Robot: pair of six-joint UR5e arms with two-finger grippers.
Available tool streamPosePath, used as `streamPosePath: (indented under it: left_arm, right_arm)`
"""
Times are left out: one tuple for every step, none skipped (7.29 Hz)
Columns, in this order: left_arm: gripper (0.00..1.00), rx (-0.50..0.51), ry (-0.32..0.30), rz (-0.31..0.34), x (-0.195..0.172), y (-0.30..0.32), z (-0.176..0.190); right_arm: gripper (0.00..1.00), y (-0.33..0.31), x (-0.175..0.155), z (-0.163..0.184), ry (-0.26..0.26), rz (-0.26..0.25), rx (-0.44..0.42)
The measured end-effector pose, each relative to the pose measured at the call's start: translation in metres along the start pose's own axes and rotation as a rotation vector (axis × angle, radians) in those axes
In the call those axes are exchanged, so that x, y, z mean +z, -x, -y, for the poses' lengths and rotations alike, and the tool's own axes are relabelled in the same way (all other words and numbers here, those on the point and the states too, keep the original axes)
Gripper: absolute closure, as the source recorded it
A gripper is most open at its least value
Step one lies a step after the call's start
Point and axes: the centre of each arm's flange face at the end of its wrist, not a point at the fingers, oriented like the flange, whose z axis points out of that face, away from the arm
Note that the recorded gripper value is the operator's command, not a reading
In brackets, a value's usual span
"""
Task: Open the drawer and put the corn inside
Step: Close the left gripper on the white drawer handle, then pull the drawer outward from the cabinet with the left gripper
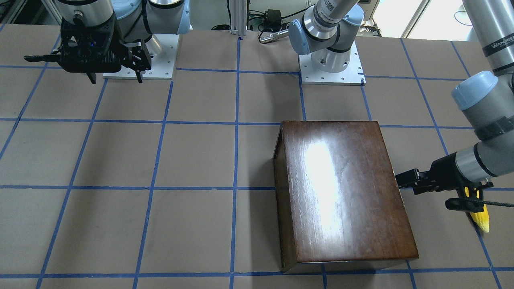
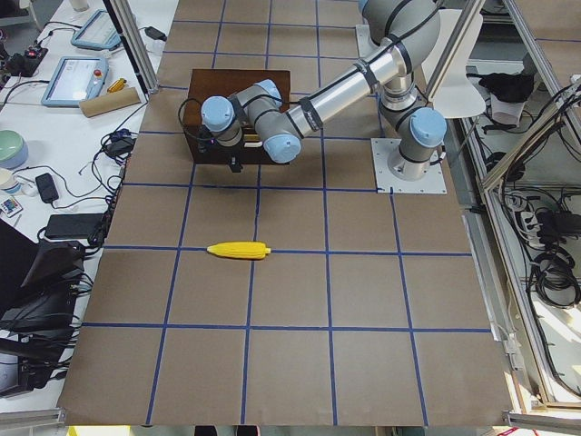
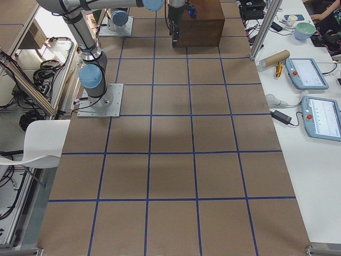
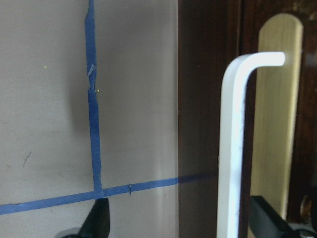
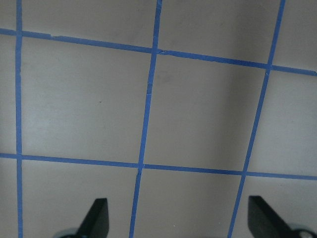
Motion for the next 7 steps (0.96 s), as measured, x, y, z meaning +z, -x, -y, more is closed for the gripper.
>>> streamPosePath:
  left_arm:
    - [0.00,-0.001,0.005,-0.002,0.004,0.002,0.002]
    - [0.00,-0.001,0.010,-0.004,0.008,0.004,0.003]
    - [0.00,-0.001,0.013,-0.005,0.010,0.006,0.004]
    - [0.00,-0.001,0.013,-0.005,0.010,0.008,0.005]
    - [0.00,-0.003,0.011,-0.003,0.009,0.011,0.006]
    - [0.00,-0.007,0.009,-0.002,0.008,0.014,0.005]
    - [0.00,-0.013,0.006,-0.002,0.006,0.018,0.004]
  right_arm:
    - [0.00,0.000,0.000,0.000,0.000,0.000,0.000]
    - [0.00,0.000,0.000,0.000,0.000,0.000,0.000]
    - [0.00,0.000,0.000,0.000,0.000,0.000,0.000]
    - [0.00,0.000,0.000,0.000,0.001,0.000,0.000]
    - [0.00,0.000,0.000,0.000,0.001,0.000,0.000]
    - [0.00,0.000,0.000,0.000,0.000,0.000,0.000]
    - [0.00,0.000,0.000,0.000,0.000,0.000,0.000]
